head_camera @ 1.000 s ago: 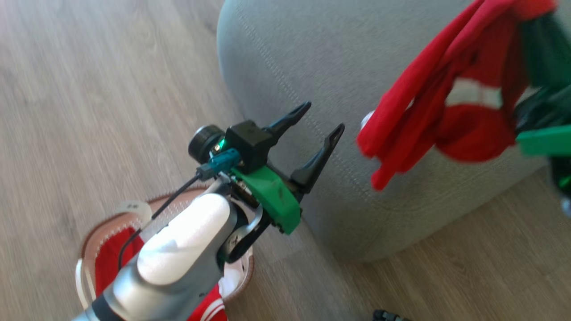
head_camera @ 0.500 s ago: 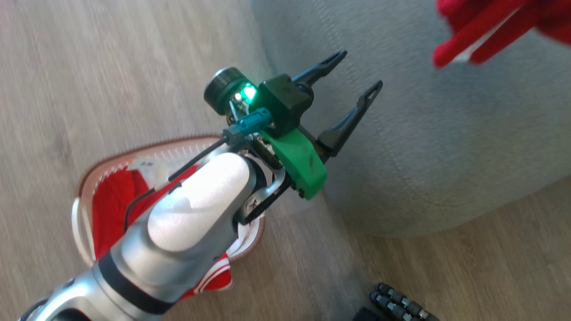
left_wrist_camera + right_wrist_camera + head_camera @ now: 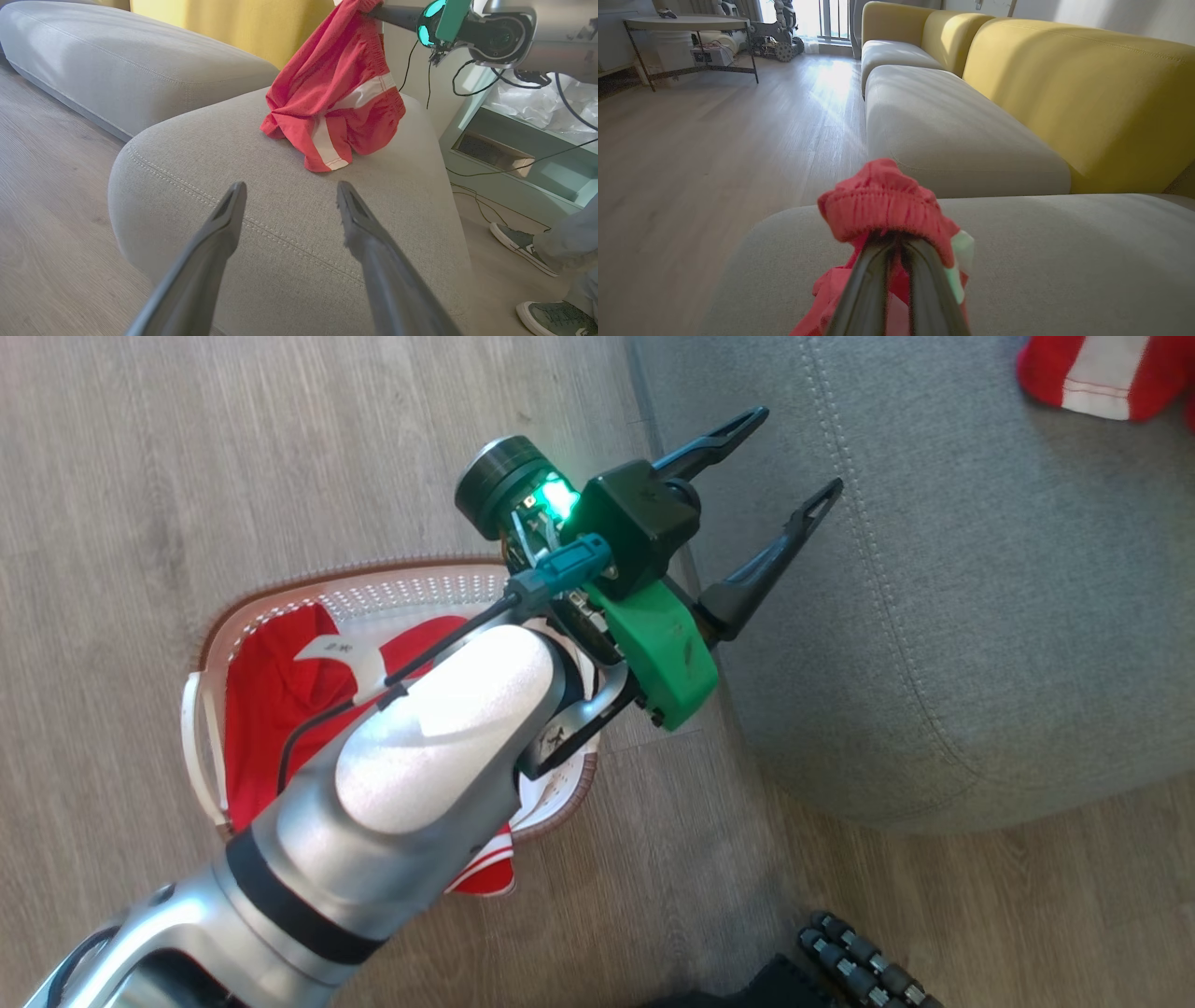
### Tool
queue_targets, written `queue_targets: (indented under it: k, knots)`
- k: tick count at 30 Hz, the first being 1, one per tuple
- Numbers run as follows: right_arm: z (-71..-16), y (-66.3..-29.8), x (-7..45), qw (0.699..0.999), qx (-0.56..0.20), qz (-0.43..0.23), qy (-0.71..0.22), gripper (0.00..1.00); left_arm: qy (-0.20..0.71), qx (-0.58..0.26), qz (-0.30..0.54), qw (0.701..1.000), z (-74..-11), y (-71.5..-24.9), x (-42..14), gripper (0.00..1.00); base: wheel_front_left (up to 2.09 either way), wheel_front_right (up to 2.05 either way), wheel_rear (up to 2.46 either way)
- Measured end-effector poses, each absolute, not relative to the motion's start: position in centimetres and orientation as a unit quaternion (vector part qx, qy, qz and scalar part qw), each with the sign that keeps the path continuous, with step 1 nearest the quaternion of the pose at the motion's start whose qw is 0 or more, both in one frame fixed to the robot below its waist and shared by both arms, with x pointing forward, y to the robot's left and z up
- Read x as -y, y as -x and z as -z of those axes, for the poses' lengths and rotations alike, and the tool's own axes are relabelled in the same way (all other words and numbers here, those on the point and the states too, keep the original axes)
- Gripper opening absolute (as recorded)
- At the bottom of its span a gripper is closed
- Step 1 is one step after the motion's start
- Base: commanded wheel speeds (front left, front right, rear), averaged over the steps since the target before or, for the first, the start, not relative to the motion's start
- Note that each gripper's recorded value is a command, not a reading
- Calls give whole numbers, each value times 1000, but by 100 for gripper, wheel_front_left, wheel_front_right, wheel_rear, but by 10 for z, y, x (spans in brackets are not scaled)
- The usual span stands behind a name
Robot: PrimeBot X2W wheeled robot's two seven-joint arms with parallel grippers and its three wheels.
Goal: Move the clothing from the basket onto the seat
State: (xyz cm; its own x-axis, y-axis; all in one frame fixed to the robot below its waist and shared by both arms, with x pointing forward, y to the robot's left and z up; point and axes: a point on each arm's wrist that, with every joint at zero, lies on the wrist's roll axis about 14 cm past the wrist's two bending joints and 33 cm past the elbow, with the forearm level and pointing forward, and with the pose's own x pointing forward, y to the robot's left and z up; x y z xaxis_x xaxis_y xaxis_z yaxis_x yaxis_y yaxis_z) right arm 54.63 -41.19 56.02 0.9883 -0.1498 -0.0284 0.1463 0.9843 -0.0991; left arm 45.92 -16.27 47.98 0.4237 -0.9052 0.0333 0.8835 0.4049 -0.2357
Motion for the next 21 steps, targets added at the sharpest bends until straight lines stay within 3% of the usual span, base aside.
queue_targets:
  k: [7,11,12,14,16,18,20,21]
  knots:
    - [-500,-539,417,983,-155,85,41,0,106,-54,527,841,-474,-462,158,100,0,0,0]
    - [-459,-518,419,959,-267,97,13,0,105,-49,524,844,-478,-463,156,100,0,0,0]
    - [-450,-511,420,950,-298,95,23,12,104,-47,523,845,-479,-463,156,100,0,0,0]
    - [-443,-503,421,941,-322,99,20,16,103,-44,522,846,-482,-463,155,100,0,0,0]
    - [-439,-497,422,934,-342,102,15,37,105,-42,520,846,-485,-463,155,100,0,0,0]
    - [-438,-494,422,931,-350,106,5,46,104,-39,520,847,-488,-462,154,100,0,0,0]
    - [-438,-491,421,929,-354,106,2,48,105,-35,520,847,-492,-462,154,100,0,0,0]
    - [-439,-490,421,929,-354,105,2,100,106,-34,520,847,-494,-461,154,100,0,0,0]
